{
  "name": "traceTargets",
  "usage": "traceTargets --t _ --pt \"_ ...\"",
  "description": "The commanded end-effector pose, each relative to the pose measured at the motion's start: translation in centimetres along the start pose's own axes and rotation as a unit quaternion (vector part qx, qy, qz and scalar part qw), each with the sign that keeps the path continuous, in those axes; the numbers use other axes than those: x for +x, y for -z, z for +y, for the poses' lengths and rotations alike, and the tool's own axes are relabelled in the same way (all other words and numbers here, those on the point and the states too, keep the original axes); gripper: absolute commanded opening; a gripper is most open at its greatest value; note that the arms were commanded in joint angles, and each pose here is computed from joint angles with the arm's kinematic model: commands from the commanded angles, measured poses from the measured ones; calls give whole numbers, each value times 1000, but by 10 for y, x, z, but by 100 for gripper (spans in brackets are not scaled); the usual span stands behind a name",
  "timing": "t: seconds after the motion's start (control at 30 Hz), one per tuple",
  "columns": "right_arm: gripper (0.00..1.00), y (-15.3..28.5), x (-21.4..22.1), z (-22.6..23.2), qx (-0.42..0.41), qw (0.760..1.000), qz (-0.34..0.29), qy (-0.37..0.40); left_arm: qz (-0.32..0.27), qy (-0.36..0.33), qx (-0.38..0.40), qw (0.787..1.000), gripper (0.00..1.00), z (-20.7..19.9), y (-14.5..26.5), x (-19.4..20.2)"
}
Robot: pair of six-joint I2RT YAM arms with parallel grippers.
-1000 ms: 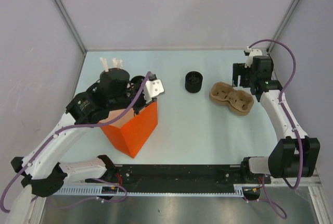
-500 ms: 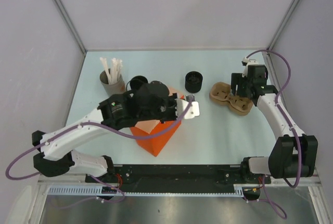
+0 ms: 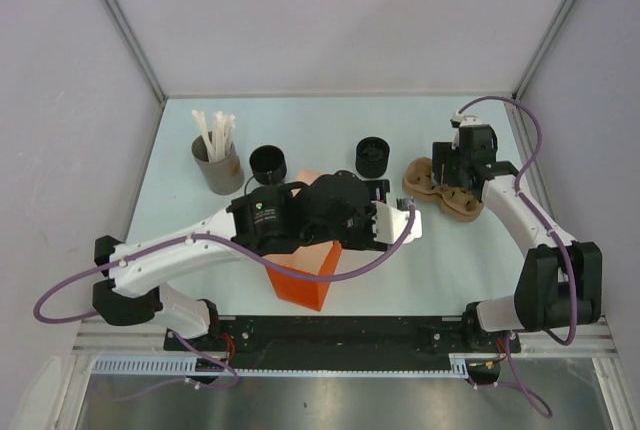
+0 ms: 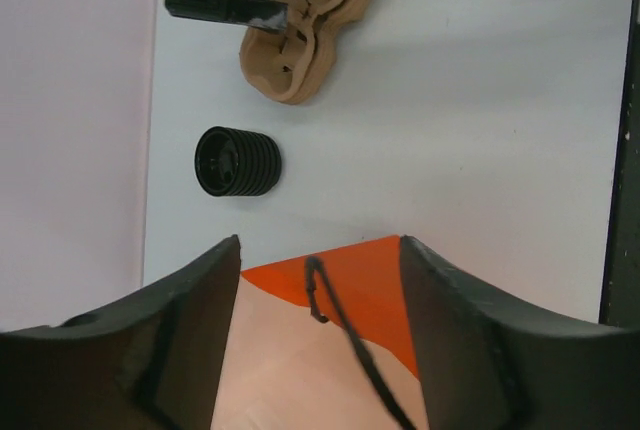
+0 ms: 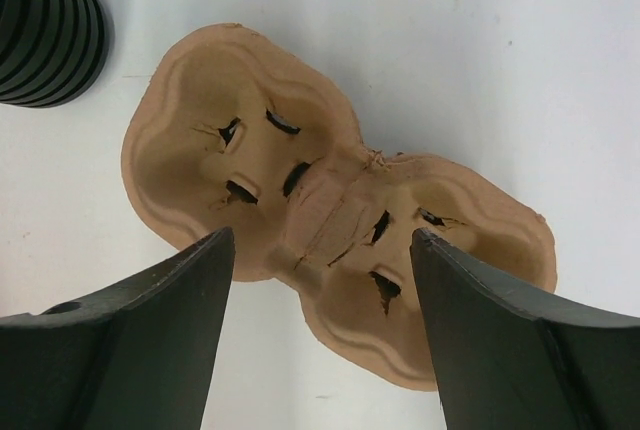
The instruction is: Pack the takeout coffee
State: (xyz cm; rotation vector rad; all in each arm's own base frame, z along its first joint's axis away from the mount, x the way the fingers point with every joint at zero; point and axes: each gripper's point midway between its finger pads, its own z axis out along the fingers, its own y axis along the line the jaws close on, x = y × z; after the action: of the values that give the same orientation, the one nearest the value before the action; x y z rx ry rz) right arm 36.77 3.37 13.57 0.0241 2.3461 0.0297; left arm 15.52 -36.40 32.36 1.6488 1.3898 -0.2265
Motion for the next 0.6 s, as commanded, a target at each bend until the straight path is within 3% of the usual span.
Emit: traceTargets --t 0.0,0.03,0.1,0.57 --pt "75 -11 -3 -7 31 999 -11 -12 -28 22 -65 997 77 38 28 -13" --pt "74 -12 -3 -7 33 999 -10 -12 -29 26 -73 997 89 44 31 -11" --pt "73 -15 -1 -10 41 999 -6 -13 -33 30 -83 996 100 50 38 -10" --pt "65 -33 18 -3 42 999 27 -9 -53 65 -148 985 100 95 97 6"
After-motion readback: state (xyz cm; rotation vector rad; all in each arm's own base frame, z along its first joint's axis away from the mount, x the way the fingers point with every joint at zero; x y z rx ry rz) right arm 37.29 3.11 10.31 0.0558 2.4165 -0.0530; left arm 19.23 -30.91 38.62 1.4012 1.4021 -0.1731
